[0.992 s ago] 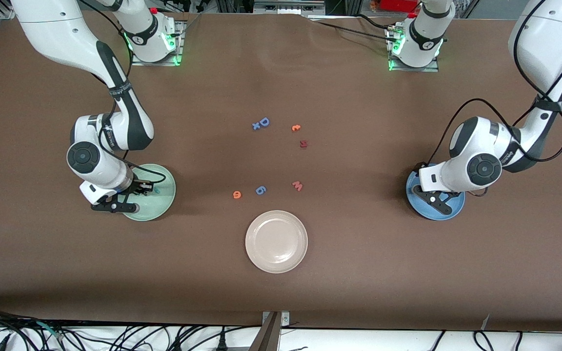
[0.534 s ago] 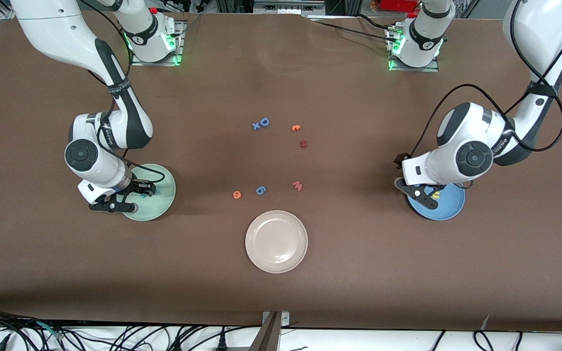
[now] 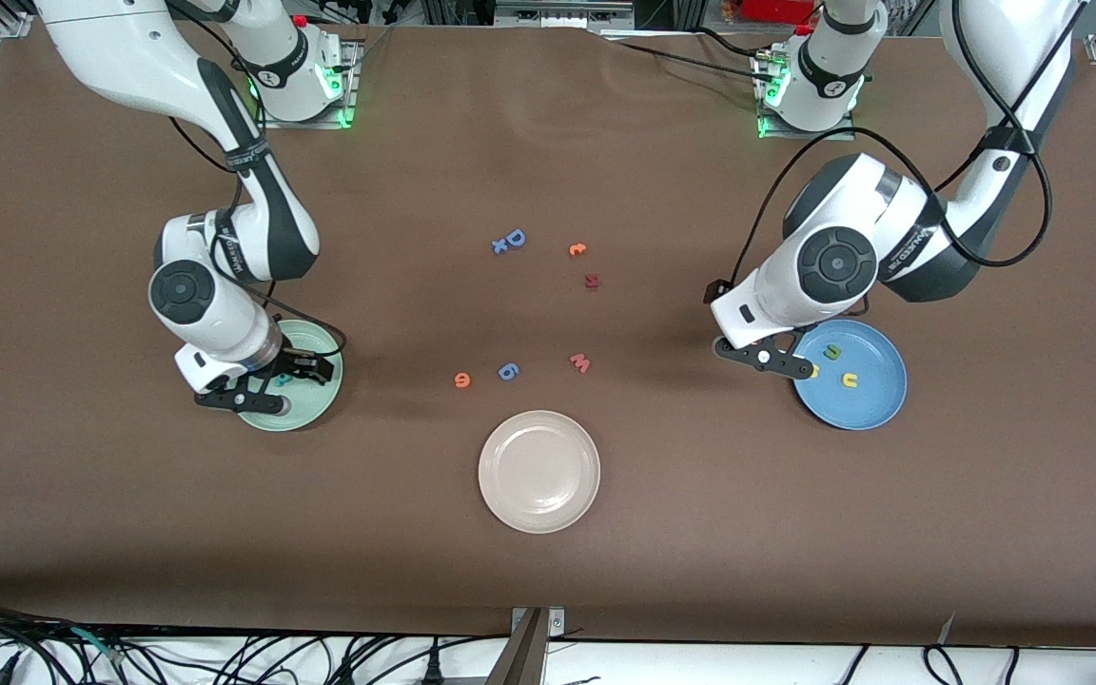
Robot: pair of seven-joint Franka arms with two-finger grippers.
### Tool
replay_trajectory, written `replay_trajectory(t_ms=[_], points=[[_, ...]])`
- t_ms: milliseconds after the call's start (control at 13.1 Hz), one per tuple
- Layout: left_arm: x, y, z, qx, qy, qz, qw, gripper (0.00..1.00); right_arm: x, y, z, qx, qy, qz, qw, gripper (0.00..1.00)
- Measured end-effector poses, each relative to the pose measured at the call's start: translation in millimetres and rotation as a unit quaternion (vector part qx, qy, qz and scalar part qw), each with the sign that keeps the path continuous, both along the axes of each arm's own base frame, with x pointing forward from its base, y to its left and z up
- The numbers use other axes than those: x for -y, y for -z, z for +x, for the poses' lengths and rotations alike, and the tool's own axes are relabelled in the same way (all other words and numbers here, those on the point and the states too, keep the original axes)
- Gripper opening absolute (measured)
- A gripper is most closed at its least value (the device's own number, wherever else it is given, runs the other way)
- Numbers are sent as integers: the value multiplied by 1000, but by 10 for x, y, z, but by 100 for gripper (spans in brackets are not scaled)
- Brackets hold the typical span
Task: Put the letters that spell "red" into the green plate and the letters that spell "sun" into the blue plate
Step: 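Raise the left gripper while the right gripper reaches the orange 6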
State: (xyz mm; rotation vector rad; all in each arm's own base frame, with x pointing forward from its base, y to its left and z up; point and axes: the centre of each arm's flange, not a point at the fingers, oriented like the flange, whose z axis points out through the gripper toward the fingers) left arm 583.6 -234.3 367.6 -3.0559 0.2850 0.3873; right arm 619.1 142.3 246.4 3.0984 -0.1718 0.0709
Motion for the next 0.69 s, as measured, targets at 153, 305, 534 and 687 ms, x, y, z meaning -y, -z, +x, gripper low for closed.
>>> replay_trajectory(t_ms=[153, 305, 534, 687], points=[[-68, -202, 31, -2, -42, 20, 999, 100, -229, -82, 8, 8, 14, 11, 1000, 99], [-278, -497, 121, 6, -81, 15, 997, 100, -443, -138, 4, 11, 36, 18, 999, 99], [-820, -941, 332, 12, -159, -41, 986, 100, -888, -187, 29, 8, 73, 20, 997, 99], [-985, -1092, 371, 23, -172, -42, 984, 100, -1185, -180, 71, 11, 93, 24, 995, 99]])
